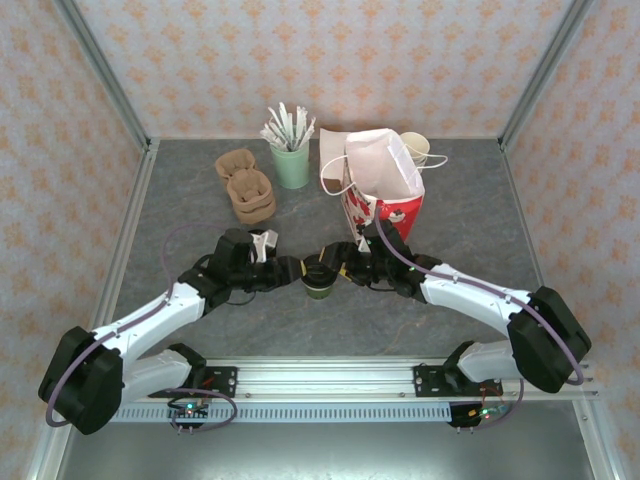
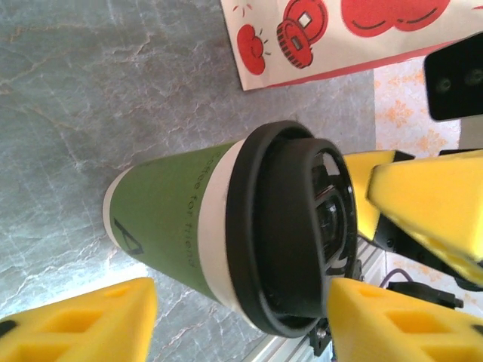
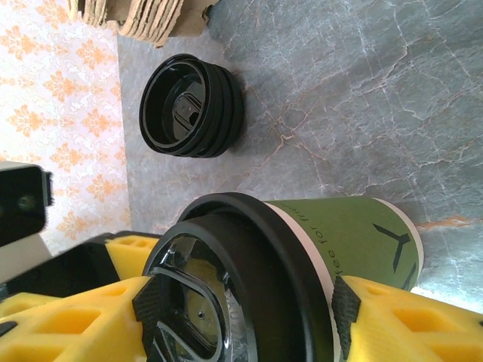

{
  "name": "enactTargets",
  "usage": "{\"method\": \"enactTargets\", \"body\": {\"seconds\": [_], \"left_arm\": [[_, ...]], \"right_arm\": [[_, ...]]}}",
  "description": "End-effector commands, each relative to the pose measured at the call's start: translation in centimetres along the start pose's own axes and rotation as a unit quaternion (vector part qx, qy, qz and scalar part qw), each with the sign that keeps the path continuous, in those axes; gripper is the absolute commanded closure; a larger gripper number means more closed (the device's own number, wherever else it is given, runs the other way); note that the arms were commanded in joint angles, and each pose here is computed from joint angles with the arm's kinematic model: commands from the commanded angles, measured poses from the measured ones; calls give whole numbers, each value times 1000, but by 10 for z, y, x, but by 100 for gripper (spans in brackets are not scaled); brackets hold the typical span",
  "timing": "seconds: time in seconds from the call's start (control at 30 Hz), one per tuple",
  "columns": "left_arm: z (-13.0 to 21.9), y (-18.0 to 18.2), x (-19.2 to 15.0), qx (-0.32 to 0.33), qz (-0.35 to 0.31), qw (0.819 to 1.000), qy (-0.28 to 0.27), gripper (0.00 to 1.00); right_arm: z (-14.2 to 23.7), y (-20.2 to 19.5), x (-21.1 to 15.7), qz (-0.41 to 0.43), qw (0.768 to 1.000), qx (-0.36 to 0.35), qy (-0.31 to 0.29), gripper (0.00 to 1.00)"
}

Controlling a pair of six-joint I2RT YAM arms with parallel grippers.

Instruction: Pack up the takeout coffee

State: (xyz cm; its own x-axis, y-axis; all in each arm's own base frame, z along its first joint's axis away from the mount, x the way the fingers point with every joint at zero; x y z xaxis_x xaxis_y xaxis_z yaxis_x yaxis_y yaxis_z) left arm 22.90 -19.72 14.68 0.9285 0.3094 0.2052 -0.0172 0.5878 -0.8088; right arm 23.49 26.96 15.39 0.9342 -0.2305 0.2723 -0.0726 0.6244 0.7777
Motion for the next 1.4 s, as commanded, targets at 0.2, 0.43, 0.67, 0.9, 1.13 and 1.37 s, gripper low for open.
{"method": "enactTargets", "body": {"seconds": [0.2,0.43,0.67,0.9,1.13,1.37], "left_arm": [[6,-16,9,0,-31,999,-7,27],[-9,-20,3,14,-35,999,19,25],[-22,-3,-6,41,-25,998,37,28],[-21,7,-9,55,-23,998,33,35],[-22,18,-16,58,-12,998,35,36],[-18,4,-11,35,-15,999,24,32]], "right_arm": [[3,7,-4,23,1000,1,11,37],[1,4,-9,35,999,-8,22,40],[4,2,-15,46,999,-4,28,40],[12,-1,-18,50,998,-7,21,40],[12,-6,-19,49,999,-13,19,40],[9,-8,-19,47,999,-17,20,40]]}}
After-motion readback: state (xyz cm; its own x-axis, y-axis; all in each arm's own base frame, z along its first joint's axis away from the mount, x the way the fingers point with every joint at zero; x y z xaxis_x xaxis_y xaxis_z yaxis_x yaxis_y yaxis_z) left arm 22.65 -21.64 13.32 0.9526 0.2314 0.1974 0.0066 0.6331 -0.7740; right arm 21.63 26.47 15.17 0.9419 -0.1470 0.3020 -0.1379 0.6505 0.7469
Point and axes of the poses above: each hand's point on the last joint's axis, 136 mm out from that joint toward the fingers, its own z axis back along the fingers, its own y axis along the line the jaws close on, x = y × z, the point moved 3 cm from there along z, back along the fingers, and after that the axes turned 5 degrees about z, right-handed, at the moved point
